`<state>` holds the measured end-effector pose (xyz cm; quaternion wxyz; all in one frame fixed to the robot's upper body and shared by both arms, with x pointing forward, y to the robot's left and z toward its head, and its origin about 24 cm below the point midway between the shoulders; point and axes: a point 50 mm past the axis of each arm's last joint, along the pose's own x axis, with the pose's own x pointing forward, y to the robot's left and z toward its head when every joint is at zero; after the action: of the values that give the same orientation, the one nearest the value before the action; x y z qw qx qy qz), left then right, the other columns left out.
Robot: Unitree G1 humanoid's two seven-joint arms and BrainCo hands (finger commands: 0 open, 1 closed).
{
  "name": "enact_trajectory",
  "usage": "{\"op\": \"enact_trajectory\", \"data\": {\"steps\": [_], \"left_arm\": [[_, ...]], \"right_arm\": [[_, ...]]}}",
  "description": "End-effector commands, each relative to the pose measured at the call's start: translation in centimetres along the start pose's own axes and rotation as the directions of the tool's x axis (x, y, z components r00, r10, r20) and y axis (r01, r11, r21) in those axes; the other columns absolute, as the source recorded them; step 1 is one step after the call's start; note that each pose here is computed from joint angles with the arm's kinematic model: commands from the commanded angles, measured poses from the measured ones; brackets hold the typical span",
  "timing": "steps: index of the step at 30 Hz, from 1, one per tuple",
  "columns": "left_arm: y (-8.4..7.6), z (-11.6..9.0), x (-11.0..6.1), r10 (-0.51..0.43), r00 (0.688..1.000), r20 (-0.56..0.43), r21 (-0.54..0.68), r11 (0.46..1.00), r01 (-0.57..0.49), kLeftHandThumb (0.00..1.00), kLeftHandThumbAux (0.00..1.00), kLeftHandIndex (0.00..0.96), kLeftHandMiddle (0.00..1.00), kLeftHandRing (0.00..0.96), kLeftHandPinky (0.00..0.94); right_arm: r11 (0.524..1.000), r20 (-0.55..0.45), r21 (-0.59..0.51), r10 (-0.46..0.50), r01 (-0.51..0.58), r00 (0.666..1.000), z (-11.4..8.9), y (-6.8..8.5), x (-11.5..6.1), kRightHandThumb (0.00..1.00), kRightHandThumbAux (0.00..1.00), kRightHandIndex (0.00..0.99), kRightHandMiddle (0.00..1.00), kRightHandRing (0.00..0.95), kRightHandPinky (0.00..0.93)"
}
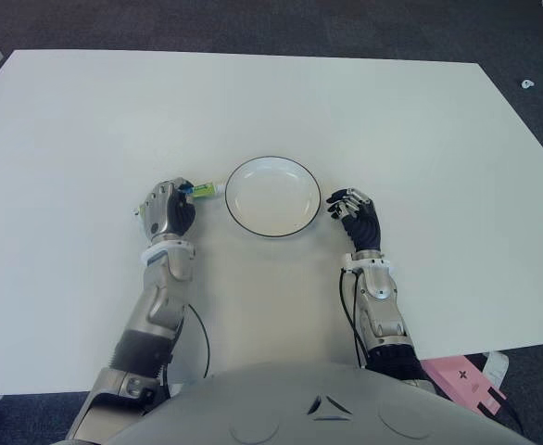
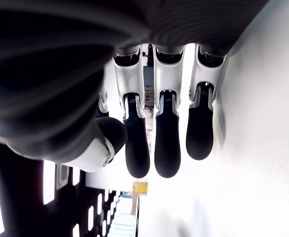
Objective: Put the toothpaste on the table into the plate.
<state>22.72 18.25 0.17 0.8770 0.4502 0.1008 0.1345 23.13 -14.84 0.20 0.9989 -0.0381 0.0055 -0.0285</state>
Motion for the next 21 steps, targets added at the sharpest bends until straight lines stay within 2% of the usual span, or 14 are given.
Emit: {"op": "enact_trajectory", "data": {"steps": [1,11,21], "left_arm": [[-2.0,-2.9,-2.0,-0.098,0.988,-0.118,0.038,0.994,0.103,0.848,0.666,0.398,0.549,0.801,0.838],[-1.1,-3.5,-0.3,-0.130,0.984,-0.120,0.036,0.990,0.136,0.851,0.669,0.396,0.544,0.841,0.825],[-0.7,-3.9,0.8,-0.173,0.979,-0.107,0.109,0.977,0.185,0.853,0.667,0.401,0.529,0.824,0.789]], "right_arm": [[1.000,-0.130,0.000,-0.016,0.016,0.991,-2.2,-0.4,-1.2,0.707,0.731,0.429,0.502,0.521,0.524],[1.000,-0.130,0.000,-0.019,0.019,0.991,-2.2,-0.5,-1.1,0.706,0.731,0.430,0.505,0.516,0.516],[1.000,-0.130,0.010,-0.023,0.024,0.991,-2.2,-0.5,-1.1,0.707,0.731,0.429,0.505,0.510,0.507]]}}
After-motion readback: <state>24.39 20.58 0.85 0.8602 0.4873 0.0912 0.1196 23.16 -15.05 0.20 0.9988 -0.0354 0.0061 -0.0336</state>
